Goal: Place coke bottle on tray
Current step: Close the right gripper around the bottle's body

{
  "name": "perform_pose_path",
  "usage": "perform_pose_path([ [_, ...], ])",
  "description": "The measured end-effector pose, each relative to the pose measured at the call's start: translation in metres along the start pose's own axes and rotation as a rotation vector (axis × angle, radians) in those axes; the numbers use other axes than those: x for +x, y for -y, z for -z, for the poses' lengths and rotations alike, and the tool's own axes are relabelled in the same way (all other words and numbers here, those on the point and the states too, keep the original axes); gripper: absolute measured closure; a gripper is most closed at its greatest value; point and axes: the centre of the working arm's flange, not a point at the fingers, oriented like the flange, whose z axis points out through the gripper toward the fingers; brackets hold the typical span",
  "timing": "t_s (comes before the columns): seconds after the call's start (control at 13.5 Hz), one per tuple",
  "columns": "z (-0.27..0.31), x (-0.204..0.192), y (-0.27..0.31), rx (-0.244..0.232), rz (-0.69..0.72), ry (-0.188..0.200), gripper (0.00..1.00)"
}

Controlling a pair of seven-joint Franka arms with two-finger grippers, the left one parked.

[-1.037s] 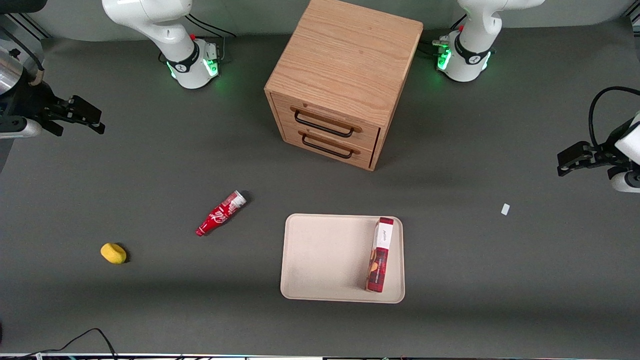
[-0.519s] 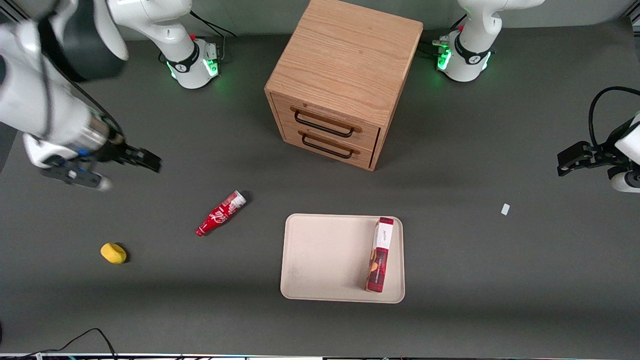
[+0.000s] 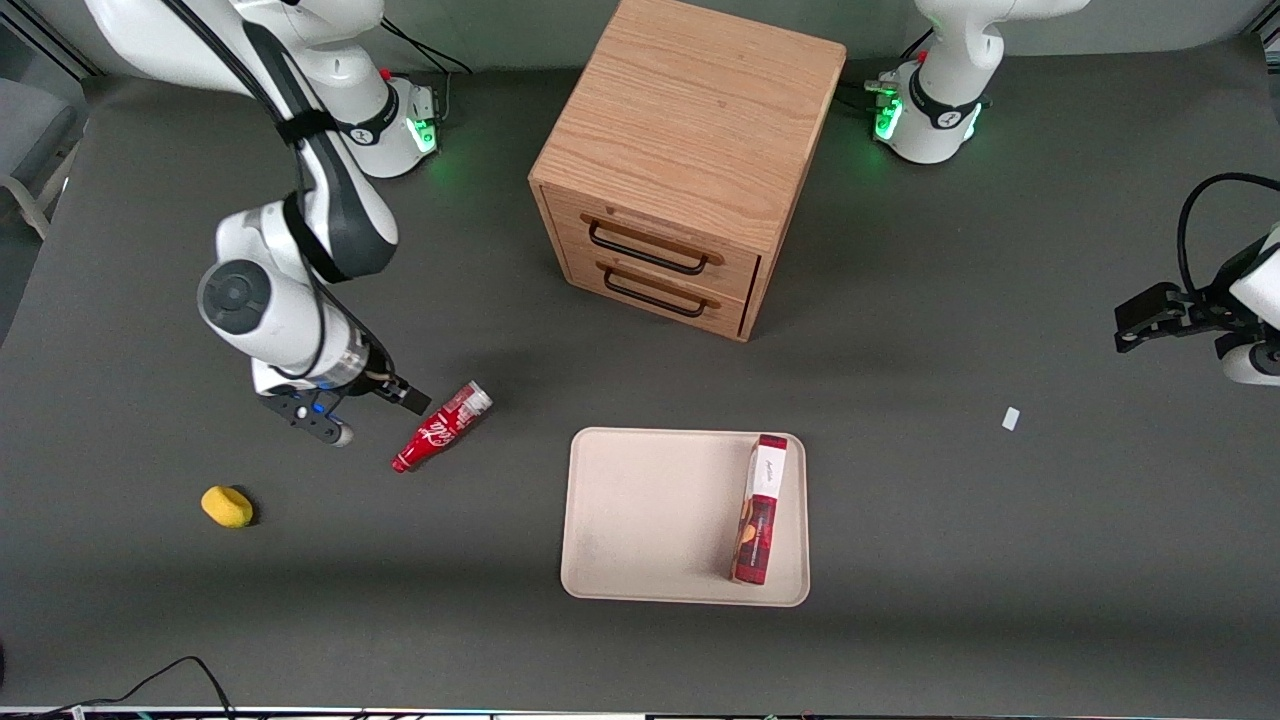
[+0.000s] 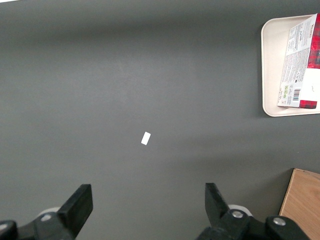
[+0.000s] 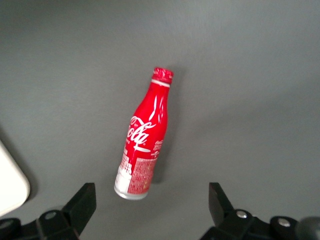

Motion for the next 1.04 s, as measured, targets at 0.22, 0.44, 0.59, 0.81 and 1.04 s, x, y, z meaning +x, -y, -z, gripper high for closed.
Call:
perform_pose_path([
  [0.22, -0.046, -0.005, 0.007, 0.013, -0.073, 0.005, 0.00],
  [0.44, -0.083, -0.005, 0.012, 0.031, -0.101, 0.003, 0.00],
  [0.59, -0.098, -0.004, 0.014, 0.047, -0.108, -0.005, 0.00],
  [0.81, -0.114, -0.003, 0.013, 0.055, -0.112, -0.006, 0.05],
  [1.04, -0.116, -0.003, 0.014, 0.056, -0.112, -0.006, 0.26],
])
